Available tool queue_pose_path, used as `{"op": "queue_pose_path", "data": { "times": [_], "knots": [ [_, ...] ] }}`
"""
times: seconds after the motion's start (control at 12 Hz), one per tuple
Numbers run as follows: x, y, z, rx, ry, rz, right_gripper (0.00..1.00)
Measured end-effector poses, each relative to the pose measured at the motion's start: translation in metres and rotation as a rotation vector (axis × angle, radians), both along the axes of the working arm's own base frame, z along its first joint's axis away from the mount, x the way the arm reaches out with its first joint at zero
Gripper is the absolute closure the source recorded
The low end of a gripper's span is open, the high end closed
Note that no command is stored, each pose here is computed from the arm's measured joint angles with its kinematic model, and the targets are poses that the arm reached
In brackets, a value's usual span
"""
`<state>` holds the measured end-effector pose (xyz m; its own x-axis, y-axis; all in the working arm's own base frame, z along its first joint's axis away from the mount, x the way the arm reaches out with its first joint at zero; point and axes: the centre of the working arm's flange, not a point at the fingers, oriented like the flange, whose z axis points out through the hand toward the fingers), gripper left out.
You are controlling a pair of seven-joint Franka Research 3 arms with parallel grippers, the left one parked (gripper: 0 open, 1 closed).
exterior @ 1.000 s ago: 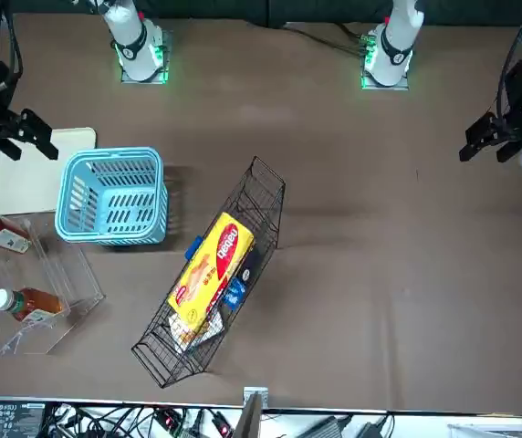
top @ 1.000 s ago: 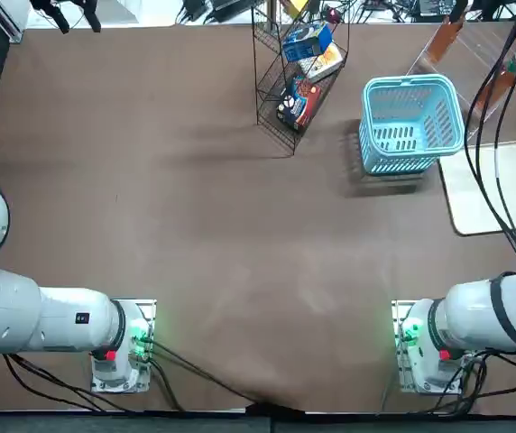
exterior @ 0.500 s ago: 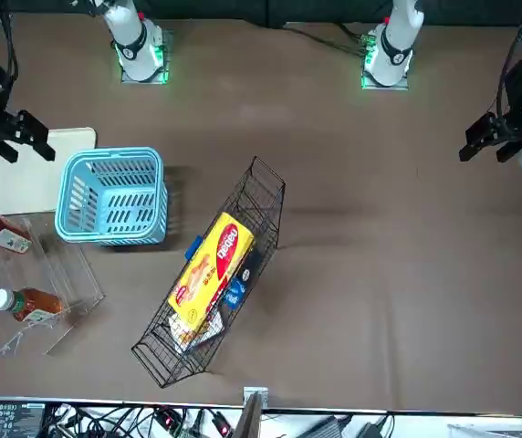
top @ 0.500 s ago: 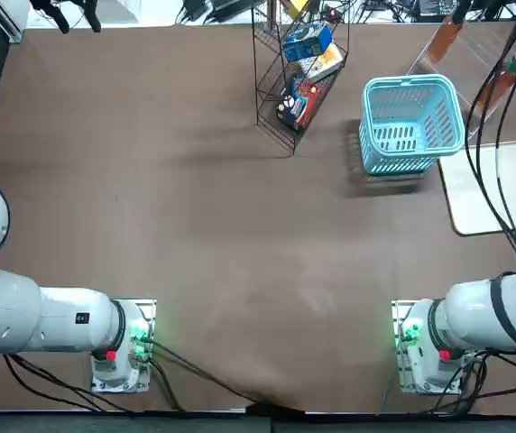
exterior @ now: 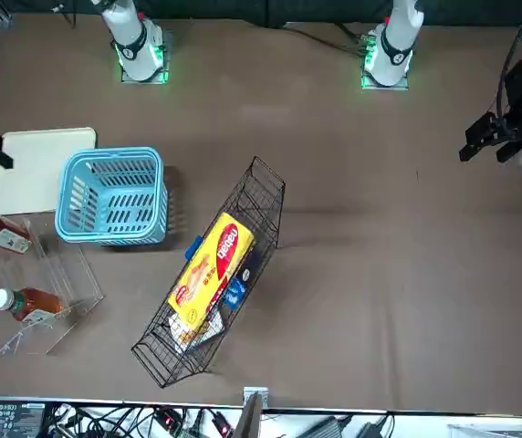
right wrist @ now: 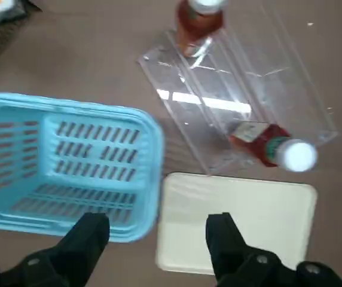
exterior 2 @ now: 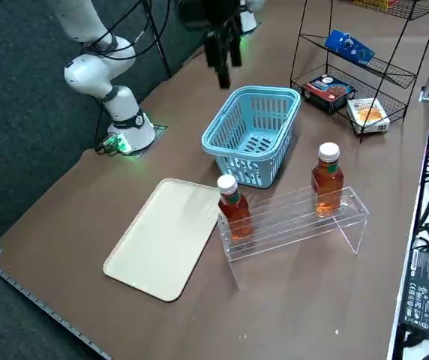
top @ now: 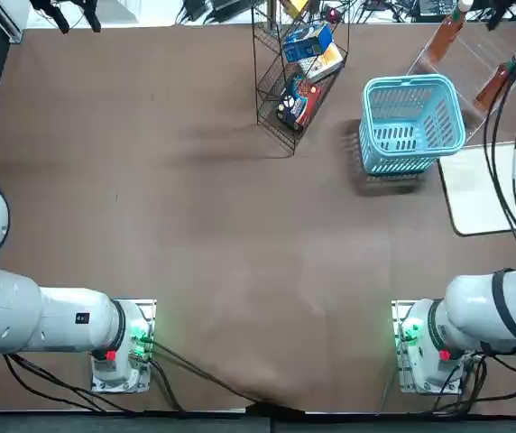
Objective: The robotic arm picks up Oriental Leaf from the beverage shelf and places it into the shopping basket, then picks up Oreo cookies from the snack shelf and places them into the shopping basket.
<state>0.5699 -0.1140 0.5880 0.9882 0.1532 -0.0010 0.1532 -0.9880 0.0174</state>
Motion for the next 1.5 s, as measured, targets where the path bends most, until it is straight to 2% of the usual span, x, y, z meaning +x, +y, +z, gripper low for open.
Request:
{"op": "queue_pose_path", "data": {
  "times": [0.17,0.42,0.58,0.67,0.92,1.5],
  "knots": [
    [0.002,-0.042,-0.008,0.0,-0.004,0.039,0.0],
    [0.012,-0.079,-0.005,-0.005,-0.027,0.122,0.0],
    [0.022,-0.099,-0.008,-0.008,-0.035,0.211,0.0],
    [0.033,-0.117,-0.016,-0.01,-0.037,0.315,0.0],
    [0.045,-0.143,-0.034,-0.015,-0.045,0.413,0.0],
    [0.065,-0.162,-0.074,-0.026,-0.067,0.437,0.0]
  ]
}}
